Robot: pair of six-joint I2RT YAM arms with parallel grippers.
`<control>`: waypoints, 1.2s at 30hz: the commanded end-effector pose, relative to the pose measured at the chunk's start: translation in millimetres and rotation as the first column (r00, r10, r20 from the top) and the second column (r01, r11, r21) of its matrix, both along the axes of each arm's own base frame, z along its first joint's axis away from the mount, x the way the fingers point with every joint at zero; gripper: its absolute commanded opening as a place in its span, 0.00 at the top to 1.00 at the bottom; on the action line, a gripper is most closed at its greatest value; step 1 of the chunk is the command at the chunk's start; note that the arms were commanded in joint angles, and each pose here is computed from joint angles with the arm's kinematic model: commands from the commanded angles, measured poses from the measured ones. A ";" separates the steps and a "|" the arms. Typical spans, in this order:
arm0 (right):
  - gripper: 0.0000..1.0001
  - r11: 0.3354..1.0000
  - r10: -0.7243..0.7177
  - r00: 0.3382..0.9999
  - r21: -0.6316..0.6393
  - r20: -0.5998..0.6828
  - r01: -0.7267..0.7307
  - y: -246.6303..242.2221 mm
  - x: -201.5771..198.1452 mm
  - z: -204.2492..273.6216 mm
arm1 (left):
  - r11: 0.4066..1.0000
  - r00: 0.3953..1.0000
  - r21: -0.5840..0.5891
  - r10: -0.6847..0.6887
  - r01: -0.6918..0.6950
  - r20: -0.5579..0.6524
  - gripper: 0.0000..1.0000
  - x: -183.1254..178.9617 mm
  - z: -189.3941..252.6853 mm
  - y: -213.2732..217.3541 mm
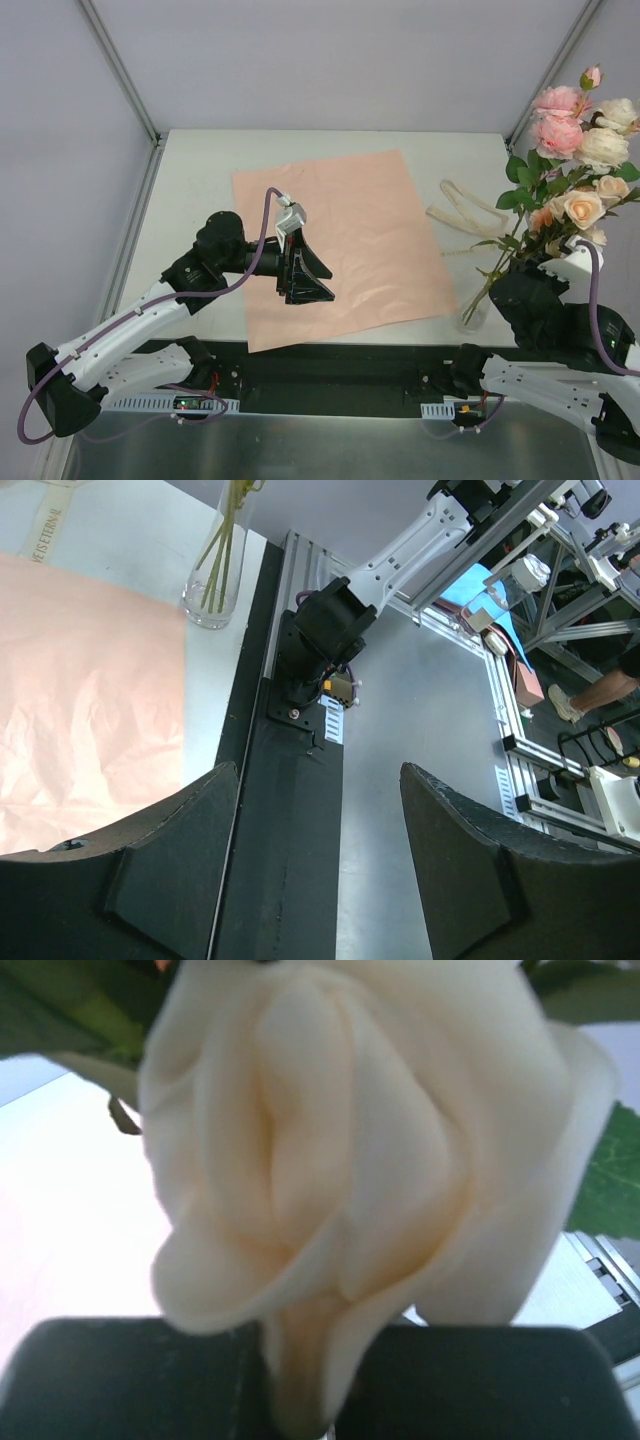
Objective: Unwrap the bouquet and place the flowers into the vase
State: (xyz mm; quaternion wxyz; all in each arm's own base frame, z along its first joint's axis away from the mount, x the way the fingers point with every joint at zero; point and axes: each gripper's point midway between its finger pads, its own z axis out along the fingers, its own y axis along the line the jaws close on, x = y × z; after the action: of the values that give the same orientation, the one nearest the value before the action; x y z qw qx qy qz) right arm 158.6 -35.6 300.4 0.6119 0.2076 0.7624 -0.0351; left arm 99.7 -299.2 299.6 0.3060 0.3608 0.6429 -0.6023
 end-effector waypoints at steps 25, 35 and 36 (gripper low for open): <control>0.86 0.998 -0.030 0.982 -0.057 -0.188 0.020 -26.9 -30.4 -65.3 | 0.989 0.982 0.048 0.143 -0.138 -0.124 0.39 52.0 -14.0 -36.3; 0.84 0.999 -0.022 0.983 -0.046 -0.183 0.014 -28.5 -31.7 -64.3 | 0.993 0.982 0.034 0.118 -0.114 -0.146 0.40 53.9 -14.2 -46.0; 0.83 0.999 -0.021 0.983 -0.042 -0.185 0.014 -28.5 -32.1 -64.5 | 0.993 0.983 0.031 0.114 -0.111 -0.147 0.39 53.7 -13.3 -46.9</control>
State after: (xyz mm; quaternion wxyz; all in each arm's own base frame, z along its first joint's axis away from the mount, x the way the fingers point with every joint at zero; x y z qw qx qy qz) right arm 154.3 -22.5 260.9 0.5797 0.2623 0.7708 0.0312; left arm 153.0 -335.9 258.1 0.2669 0.2686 0.7234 -0.5774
